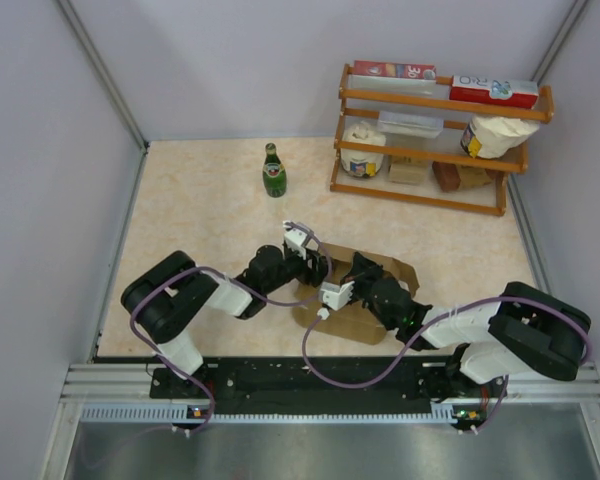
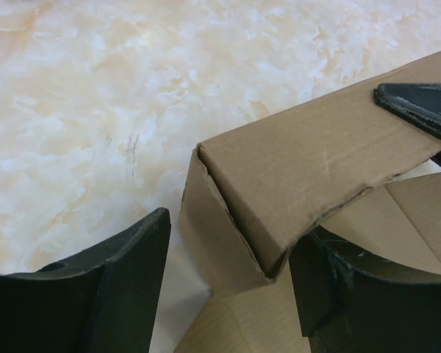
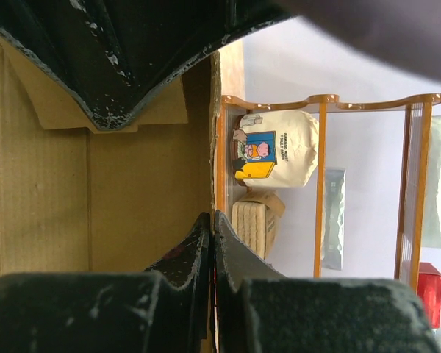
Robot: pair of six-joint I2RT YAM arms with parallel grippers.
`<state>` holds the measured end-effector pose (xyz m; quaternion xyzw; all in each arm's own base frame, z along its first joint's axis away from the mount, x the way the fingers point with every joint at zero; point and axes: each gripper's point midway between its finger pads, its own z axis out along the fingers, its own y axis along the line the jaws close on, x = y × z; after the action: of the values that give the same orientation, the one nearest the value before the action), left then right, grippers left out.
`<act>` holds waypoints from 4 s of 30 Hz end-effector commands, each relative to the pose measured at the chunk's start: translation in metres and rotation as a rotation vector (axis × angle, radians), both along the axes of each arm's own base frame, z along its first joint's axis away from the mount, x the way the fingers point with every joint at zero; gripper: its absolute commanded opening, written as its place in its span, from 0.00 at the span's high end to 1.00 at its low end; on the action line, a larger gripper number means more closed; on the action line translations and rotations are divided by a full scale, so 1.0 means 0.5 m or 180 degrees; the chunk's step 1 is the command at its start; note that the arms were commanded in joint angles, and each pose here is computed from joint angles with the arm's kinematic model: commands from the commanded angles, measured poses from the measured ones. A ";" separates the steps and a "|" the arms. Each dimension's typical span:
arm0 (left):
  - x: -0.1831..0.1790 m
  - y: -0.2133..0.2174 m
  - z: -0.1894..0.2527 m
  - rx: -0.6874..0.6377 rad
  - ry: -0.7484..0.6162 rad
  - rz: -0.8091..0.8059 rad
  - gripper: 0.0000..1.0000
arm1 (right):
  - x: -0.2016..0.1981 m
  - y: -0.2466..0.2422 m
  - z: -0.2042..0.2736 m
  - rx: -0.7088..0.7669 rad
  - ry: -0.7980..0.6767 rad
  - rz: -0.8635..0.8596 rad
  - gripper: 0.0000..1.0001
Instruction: Fold the paper box
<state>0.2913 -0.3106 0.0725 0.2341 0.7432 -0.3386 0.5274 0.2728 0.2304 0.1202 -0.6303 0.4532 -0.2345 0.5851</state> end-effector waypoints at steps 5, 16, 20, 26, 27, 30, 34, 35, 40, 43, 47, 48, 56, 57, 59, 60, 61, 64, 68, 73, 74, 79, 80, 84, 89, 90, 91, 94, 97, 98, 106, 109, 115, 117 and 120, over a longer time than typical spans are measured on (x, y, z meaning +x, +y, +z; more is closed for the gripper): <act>0.027 -0.010 0.003 0.0081 -0.0152 0.0050 0.35 | -0.010 0.019 0.022 0.0184 -0.0013 0.0112 0.99; 0.036 -0.009 0.001 0.0256 -0.0285 0.0320 0.50 | -0.013 0.025 0.022 0.0264 0.0051 0.0136 0.99; 0.034 -0.011 0.000 0.0429 -0.0396 0.0477 0.55 | -0.014 0.024 0.018 0.0263 0.0072 0.0132 0.98; 0.033 -0.007 -0.006 0.0578 -0.0471 0.0688 0.62 | -0.014 0.024 0.019 0.0295 0.0083 0.0127 0.98; 0.032 -0.007 -0.006 0.0586 -0.0479 0.0701 0.63 | -0.015 0.024 0.017 0.0295 0.0089 0.0130 0.98; 0.032 -0.004 -0.007 0.0612 -0.0495 0.0755 0.66 | -0.015 0.024 0.018 0.0307 0.0092 0.0129 0.98; 0.032 -0.008 -0.008 0.0653 -0.0514 0.0816 0.68 | -0.015 0.024 0.016 0.0307 0.0109 0.0130 0.98; 0.032 -0.008 -0.012 0.0676 -0.0511 0.0837 0.69 | -0.015 0.025 0.017 0.0311 0.0106 0.0130 0.98; 0.031 -0.013 -0.014 0.0759 -0.0564 0.0957 0.71 | -0.014 0.025 0.018 0.0319 0.0105 0.0125 0.98; 0.029 -0.014 -0.015 0.0792 -0.0578 0.1021 0.74 | -0.014 0.025 0.017 0.0323 0.0113 0.0123 0.98; 0.028 -0.013 -0.017 0.0821 -0.0581 0.1045 0.82 | -0.015 0.025 0.013 0.0306 0.0123 0.0122 0.98; 0.028 -0.015 -0.015 0.0815 -0.0589 0.1041 0.84 | -0.014 0.025 0.015 0.0318 0.0120 0.0117 0.98; 0.028 -0.019 -0.018 0.0858 -0.0587 0.1042 1.00 | -0.012 0.024 0.017 0.0326 0.0112 0.0103 0.97; 0.028 -0.019 -0.018 0.0862 -0.0590 0.1041 1.00 | -0.012 0.024 0.019 0.0333 0.0110 0.0092 0.97; 0.029 -0.018 -0.017 0.0852 -0.0582 0.1065 0.98 | -0.012 0.027 0.022 0.0369 0.0124 0.0091 0.95; 0.029 -0.017 -0.017 0.0841 -0.0574 0.1089 0.95 | -0.011 0.027 0.025 0.0389 0.0127 0.0084 0.94; 0.028 -0.016 -0.017 0.0837 -0.0571 0.1105 0.88 | -0.011 0.029 0.028 0.0418 0.0132 0.0095 0.93; 0.027 -0.012 -0.018 0.0834 -0.0558 0.1138 0.77 | -0.012 0.030 0.035 0.0491 0.0166 0.0087 0.85; 0.021 -0.010 -0.018 0.0828 -0.0512 0.1106 0.65 | -0.019 0.036 0.064 0.0771 0.0246 0.0072 0.75; -0.007 -0.010 -0.006 0.0671 -0.0362 0.0981 0.59 | -0.034 0.039 0.083 0.0954 0.0417 0.0138 0.62; -0.013 -0.009 -0.005 0.0639 -0.0329 0.0952 0.57 | -0.035 0.038 0.081 0.0962 0.0440 0.0136 0.61; -0.061 -0.010 0.011 0.0491 -0.0181 0.0644 0.53 | -0.051 0.040 0.079 0.1112 0.0613 0.0210 0.57; -0.072 -0.010 0.015 0.0461 -0.0143 0.0582 0.53 | -0.056 0.041 0.080 0.1146 0.0651 0.0239 0.57; -0.100 0.001 0.025 0.0394 -0.0044 0.0471 0.49 | -0.069 0.046 0.085 0.1243 0.0758 0.0339 0.54; -0.137 0.006 0.025 0.0296 0.0057 0.0277 0.45 | -0.086 0.054 0.087 0.1338 0.0895 0.0456 0.51; -0.144 0.007 0.023 0.0292 0.0080 0.0232 0.44 | -0.090 0.056 0.089 0.1370 0.0925 0.0488 0.50; -0.151 0.005 0.024 0.0267 0.0097 0.0179 0.44 | -0.094 0.059 0.091 0.1409 0.0957 0.0525 0.50; -0.172 0.002 0.025 0.0200 0.0149 0.0028 0.42 | -0.113 0.066 0.098 0.1504 0.1089 0.0660 0.49; -0.192 -0.004 0.032 0.0131 0.0182 -0.0127 0.39 | -0.137 0.077 0.110 0.1640 0.1255 0.0829 0.48; -0.198 -0.004 0.036 0.0098 0.0196 -0.0165 0.38 | -0.144 0.082 0.120 0.1706 0.1309 0.0894 0.48; -0.246 0.035 0.100 -0.0171 0.0246 -0.0276 0.35 | -0.144 0.089 0.226 0.2698 0.1699 0.0698 0.54; -0.264 0.058 0.123 -0.0210 0.0243 -0.0299 0.35 | -0.137 0.093 0.255 0.3018 0.1834 0.0592 0.65; -0.260 0.110 0.167 -0.0413 0.0252 0.0035 0.51 | -0.091 0.087 0.249 0.3545 0.2173 -0.0009 1.00; -0.251 0.123 0.174 -0.0510 0.0256 0.0185 0.72 | -0.076 0.090 0.227 0.3660 0.2437 -0.0170 1.00; -0.242 0.135 0.173 -0.0587 0.0267 0.0340 1.00 | -0.058 0.100 0.186 0.3683 0.2800 -0.0267 1.00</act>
<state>0.1635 -0.2561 0.1732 0.1697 0.7221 -0.4090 0.5315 0.2317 0.2752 0.2226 -0.3006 0.6768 0.2397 0.6278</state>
